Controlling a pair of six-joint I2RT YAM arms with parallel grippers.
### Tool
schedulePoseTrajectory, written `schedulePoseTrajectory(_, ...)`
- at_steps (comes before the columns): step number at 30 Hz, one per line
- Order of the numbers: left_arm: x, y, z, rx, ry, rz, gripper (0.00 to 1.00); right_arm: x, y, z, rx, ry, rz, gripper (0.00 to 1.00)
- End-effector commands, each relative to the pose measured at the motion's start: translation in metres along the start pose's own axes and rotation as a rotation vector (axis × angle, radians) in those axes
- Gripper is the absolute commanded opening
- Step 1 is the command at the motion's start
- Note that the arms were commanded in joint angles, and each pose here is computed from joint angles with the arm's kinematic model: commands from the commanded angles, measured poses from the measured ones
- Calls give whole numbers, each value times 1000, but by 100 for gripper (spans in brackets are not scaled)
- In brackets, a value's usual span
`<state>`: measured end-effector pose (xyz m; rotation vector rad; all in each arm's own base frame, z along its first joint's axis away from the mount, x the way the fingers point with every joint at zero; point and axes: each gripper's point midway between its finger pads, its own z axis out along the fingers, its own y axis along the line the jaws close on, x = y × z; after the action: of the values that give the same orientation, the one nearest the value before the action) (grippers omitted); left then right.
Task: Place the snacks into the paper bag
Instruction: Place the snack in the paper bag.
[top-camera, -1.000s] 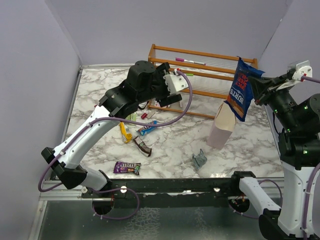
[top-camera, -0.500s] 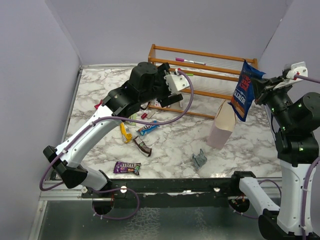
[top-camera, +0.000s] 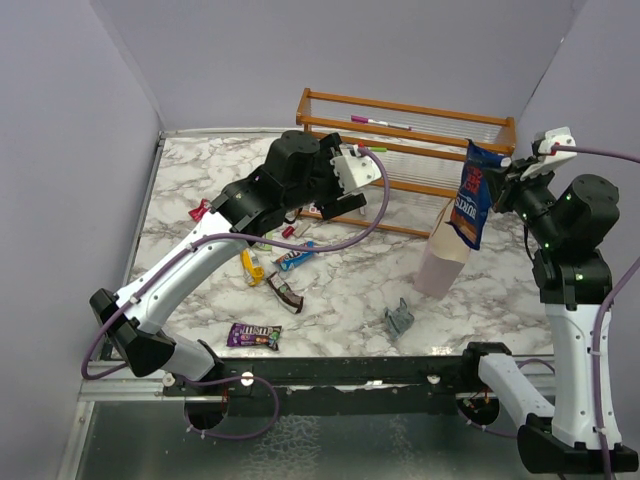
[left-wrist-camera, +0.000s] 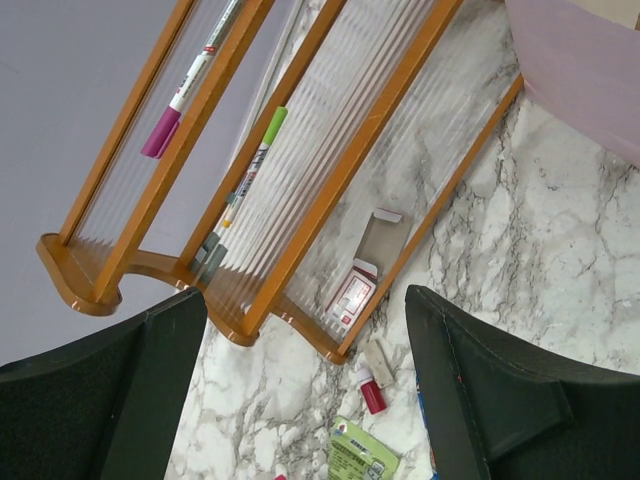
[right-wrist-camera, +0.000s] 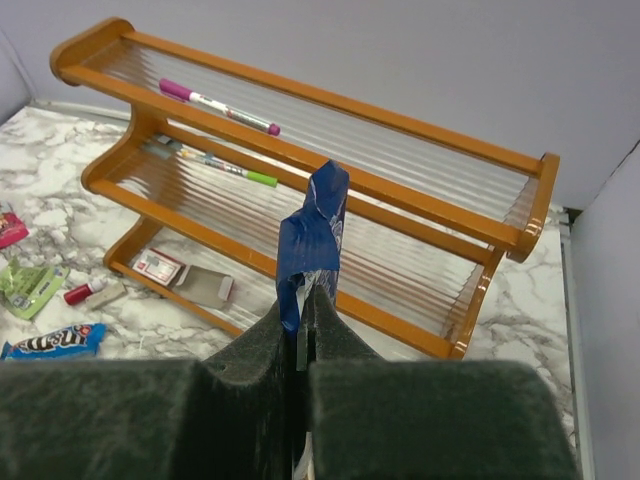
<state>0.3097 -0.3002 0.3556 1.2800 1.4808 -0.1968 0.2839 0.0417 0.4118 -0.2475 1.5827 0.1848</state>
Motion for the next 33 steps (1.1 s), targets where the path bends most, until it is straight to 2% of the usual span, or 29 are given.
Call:
schedulePoseTrajectory(1,-4,9,-4,-44,-15,-2,84,-2,-3,8,-4,-37,-31,1)
schedulePoseTrajectory(22,1,7,0,-40,-8,0,84,27,1,30,-70,-71,-110,1)
schedulePoseTrajectory(33,1,5,-1,-34,-12,-1,84,49,-7,34,-35,-70,-133,1)
